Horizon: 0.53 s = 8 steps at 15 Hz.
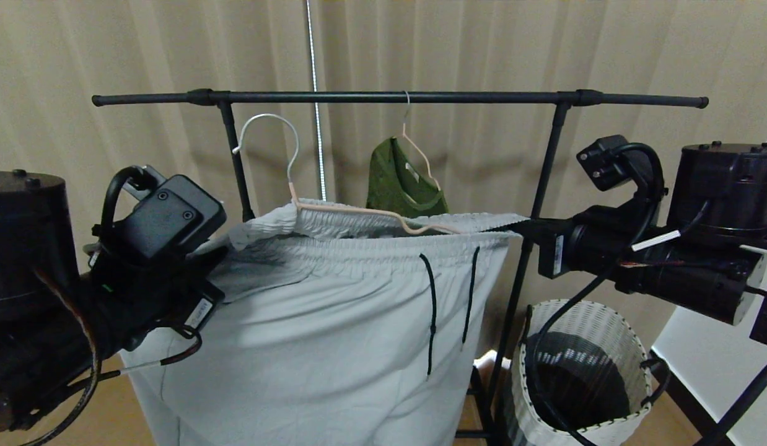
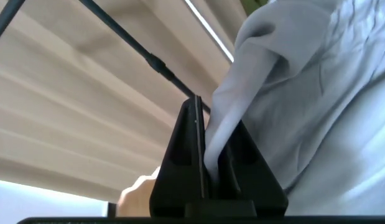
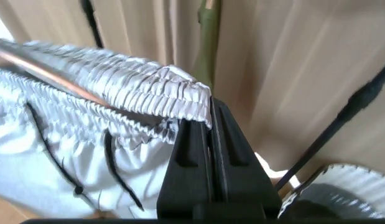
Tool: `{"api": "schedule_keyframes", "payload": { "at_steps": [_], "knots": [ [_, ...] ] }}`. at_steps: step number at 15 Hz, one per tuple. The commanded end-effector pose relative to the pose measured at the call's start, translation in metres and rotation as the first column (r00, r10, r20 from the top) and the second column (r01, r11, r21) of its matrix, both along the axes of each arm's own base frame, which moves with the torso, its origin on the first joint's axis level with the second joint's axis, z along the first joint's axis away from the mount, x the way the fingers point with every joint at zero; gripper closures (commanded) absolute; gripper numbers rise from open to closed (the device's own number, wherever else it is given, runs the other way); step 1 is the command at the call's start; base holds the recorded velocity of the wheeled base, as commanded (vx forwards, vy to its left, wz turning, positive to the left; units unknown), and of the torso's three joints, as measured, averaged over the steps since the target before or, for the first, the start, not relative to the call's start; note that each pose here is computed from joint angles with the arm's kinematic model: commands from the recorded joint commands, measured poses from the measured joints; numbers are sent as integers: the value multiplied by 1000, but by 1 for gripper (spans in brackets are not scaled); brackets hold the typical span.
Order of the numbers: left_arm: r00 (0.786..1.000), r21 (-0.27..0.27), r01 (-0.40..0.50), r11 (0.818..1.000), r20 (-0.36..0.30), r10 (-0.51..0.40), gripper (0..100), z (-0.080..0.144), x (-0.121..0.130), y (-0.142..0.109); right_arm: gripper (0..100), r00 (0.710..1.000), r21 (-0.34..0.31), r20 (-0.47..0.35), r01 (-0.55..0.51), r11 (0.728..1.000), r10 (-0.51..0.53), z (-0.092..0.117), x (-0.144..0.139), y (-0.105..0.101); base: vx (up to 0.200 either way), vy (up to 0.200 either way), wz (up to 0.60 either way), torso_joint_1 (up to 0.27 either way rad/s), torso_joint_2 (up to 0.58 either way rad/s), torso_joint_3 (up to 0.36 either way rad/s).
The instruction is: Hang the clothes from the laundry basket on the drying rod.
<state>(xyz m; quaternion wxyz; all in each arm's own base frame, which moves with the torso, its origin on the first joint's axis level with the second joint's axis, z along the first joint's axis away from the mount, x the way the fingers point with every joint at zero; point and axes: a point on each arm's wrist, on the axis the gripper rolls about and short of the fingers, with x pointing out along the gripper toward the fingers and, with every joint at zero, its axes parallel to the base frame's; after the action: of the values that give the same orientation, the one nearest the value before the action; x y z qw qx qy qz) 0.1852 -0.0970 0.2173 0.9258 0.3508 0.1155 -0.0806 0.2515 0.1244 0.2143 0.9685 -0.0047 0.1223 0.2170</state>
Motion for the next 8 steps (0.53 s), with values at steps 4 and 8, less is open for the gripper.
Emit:
{"api": "schedule_keyframes", "payload": {
  "at_steps": [4,8],
  "knots": [
    [999,84,-37,996,-7,38,100,-4,3,13,100,999,-9,30,-29,1000,29,9,-9,0,0,0,0,0,0,0],
    [996,-13,-68,998,52,69,100,-2,17,6,100,981,-18,9,-196,980,196,2,-44,26,0,0,0,0,0,0]
  ]
}}
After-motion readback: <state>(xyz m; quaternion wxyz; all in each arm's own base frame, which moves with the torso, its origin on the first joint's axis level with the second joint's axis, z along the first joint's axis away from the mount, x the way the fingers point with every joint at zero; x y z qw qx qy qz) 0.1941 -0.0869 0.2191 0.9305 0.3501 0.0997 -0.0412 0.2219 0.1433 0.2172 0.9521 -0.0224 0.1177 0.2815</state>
